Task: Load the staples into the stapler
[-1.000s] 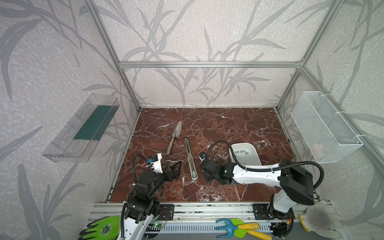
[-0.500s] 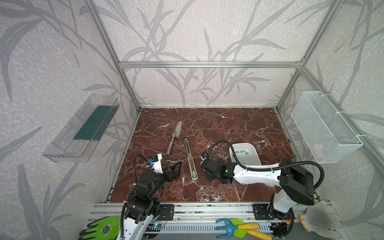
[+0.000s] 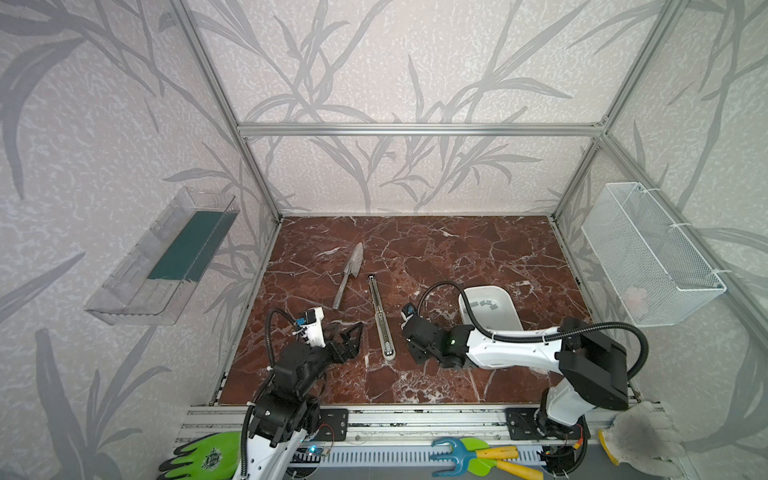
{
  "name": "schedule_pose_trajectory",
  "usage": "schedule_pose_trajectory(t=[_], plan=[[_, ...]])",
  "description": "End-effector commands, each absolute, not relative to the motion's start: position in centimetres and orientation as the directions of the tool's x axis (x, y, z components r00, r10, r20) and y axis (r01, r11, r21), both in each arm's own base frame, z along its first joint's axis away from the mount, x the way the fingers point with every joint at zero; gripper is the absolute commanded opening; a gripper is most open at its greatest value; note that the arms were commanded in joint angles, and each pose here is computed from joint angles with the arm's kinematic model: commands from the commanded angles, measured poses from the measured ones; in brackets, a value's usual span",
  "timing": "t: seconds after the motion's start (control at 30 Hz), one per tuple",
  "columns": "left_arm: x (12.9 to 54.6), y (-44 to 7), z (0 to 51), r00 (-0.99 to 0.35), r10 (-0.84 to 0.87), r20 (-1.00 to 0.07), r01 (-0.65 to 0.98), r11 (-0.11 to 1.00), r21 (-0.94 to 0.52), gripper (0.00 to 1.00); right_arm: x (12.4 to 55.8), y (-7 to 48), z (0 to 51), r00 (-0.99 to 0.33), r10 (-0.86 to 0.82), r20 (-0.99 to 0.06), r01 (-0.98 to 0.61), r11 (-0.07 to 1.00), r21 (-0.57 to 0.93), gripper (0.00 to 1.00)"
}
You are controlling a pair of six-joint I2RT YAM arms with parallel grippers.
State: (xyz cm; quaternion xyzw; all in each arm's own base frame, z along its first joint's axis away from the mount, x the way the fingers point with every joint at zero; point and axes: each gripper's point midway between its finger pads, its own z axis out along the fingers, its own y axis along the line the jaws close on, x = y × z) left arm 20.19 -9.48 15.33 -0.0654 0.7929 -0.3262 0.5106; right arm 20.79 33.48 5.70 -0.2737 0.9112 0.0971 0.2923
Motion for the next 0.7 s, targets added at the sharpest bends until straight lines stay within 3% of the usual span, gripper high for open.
schedule_pose_trajectory(t=[0.0,0.67], plan=[[20.13,-9.38,15.34,-0.467,-0.432,-0.771,0.227,0.785,-0.577,0.99,20.92,33.94,5.38,-0.688,-0.436,-0.580,-0.553,0.833,0.029,0.10],[20.16,-9.38,15.27,-0.469,-0.432,-0.771,0.225,0.785,-0.577,0.99,20.74,33.59,4.93,-0.695,-0.436,-0.572,-0.548,0.836,0.029,0.09]])
